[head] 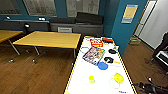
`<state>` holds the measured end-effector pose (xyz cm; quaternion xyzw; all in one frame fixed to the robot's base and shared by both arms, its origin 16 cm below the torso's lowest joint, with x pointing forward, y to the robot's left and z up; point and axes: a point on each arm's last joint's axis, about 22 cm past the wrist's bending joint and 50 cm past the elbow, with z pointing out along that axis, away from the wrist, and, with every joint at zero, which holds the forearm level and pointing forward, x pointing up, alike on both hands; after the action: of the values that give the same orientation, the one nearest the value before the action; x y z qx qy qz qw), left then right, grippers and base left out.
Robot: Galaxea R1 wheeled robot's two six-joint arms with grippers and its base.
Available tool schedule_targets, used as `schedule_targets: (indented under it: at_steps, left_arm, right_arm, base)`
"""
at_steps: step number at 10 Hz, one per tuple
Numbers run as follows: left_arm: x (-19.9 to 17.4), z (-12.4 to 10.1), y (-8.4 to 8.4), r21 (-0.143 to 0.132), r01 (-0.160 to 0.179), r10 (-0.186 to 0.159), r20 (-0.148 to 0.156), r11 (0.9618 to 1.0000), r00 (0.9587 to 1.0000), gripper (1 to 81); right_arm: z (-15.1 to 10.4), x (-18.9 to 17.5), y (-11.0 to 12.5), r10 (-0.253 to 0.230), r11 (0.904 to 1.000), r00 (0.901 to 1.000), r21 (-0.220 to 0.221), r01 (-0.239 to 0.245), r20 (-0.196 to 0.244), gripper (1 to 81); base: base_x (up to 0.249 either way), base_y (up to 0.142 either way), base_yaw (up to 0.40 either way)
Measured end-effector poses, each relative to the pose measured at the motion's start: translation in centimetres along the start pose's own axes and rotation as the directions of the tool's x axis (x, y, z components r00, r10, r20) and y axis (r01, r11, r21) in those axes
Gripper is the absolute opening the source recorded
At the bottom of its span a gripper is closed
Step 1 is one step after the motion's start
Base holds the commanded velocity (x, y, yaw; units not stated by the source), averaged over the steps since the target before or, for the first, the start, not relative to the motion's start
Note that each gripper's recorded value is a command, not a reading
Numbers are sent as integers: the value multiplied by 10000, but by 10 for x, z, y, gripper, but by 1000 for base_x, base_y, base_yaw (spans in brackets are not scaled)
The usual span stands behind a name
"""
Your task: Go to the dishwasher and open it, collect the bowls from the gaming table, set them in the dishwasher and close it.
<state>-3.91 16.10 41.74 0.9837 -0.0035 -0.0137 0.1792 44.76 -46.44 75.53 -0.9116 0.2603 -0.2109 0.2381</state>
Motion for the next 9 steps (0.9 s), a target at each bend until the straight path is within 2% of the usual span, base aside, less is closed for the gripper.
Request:
schedule_targets:
  at_steps: [2,5,7,8,9]
  left_arm:
    - [0,0,0,0,1,-1,8,10000,10000,811]
    - [1,0,-2,28,-4,4,-4,10000,10000,811]
    - [7,0,-3,39,-32,32,-60,10000,10000,811]
    - [8,0,-3,37,-32,33,-78,10000,10000,811]
    - [7,0,-3,38,-30,31,-64,10000,10000,811]
  right_arm:
    - [8,14,-4,22,10000,9998,-10,-22,-210,811]
    - [39,18,-10,352,9994,9990,-63,-353,-263,811]
    - [58,14,-21,388,9992,9991,40,-388,-170,811]
    - [60,17,-27,353,9993,9992,92,-351,-182,811]
    - [56,30,-33,306,9994,9988,155,-300,-374,811]
  base:
    - [0,0,0]
    - [0,0,0]
    - [0,0,0]
    - [0,0,0]
    - [0,0,0]
